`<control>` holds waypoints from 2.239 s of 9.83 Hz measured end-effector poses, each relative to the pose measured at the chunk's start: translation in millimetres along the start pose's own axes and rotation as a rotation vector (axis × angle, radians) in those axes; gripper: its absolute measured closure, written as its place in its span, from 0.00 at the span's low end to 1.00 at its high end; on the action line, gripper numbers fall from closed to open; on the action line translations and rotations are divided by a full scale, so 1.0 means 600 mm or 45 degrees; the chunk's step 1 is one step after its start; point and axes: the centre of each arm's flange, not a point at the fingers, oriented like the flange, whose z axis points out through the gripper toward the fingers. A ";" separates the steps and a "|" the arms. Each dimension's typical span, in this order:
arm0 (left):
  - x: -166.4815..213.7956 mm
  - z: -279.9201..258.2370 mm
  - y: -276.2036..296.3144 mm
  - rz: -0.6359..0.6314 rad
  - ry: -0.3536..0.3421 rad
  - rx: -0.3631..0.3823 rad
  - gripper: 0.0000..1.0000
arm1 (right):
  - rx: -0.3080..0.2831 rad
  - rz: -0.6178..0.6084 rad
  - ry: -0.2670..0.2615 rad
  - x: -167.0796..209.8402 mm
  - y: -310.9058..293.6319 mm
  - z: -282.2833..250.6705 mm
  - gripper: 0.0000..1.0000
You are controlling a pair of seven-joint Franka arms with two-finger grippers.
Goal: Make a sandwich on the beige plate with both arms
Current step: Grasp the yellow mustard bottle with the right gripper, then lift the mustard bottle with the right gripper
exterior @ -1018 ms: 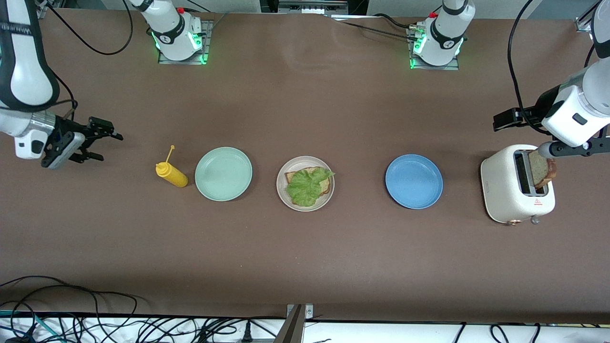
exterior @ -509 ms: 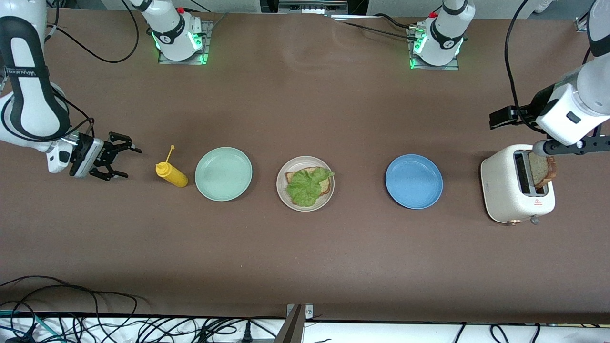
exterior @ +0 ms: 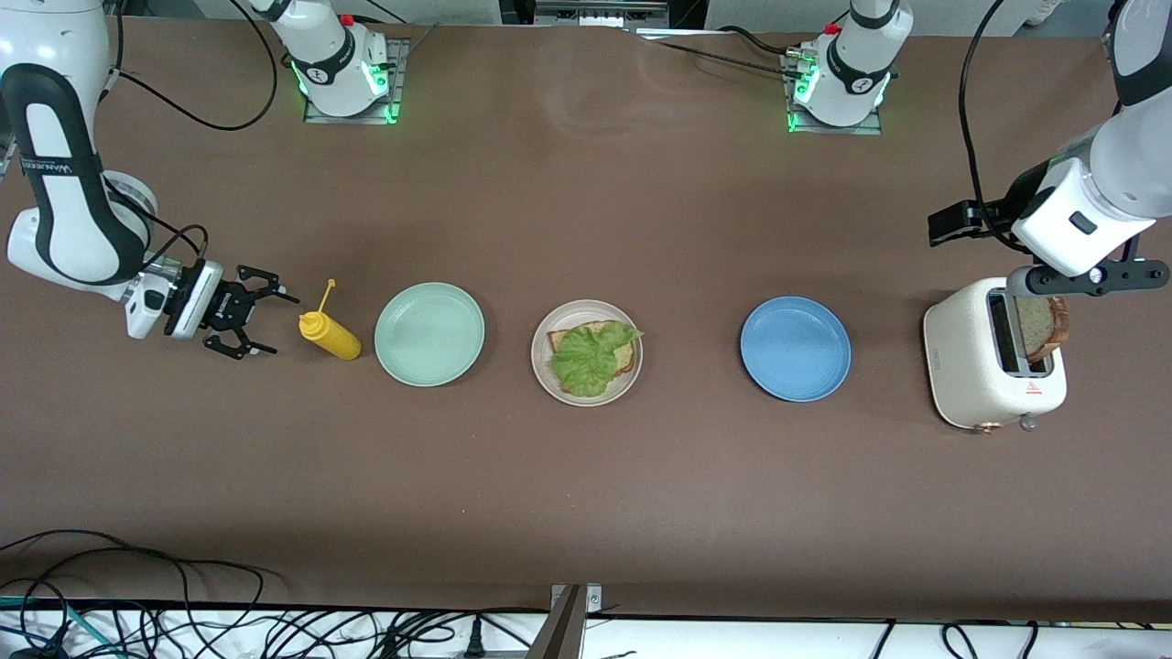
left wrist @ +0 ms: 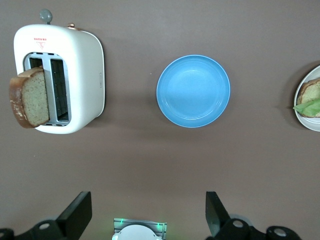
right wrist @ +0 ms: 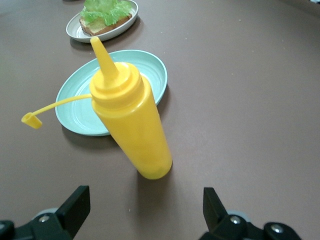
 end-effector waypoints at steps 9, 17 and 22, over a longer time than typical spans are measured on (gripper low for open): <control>0.005 0.001 -0.022 -0.035 -0.002 -0.002 0.00 | 0.042 -0.167 0.129 0.035 -0.016 0.090 0.10; 0.025 0.030 -0.011 -0.026 -0.038 0.010 0.00 | 0.055 -0.123 0.056 0.082 0.016 0.064 0.89; 0.033 0.033 -0.013 -0.031 -0.017 0.025 0.00 | 0.072 -0.020 -0.341 0.299 0.020 0.013 0.96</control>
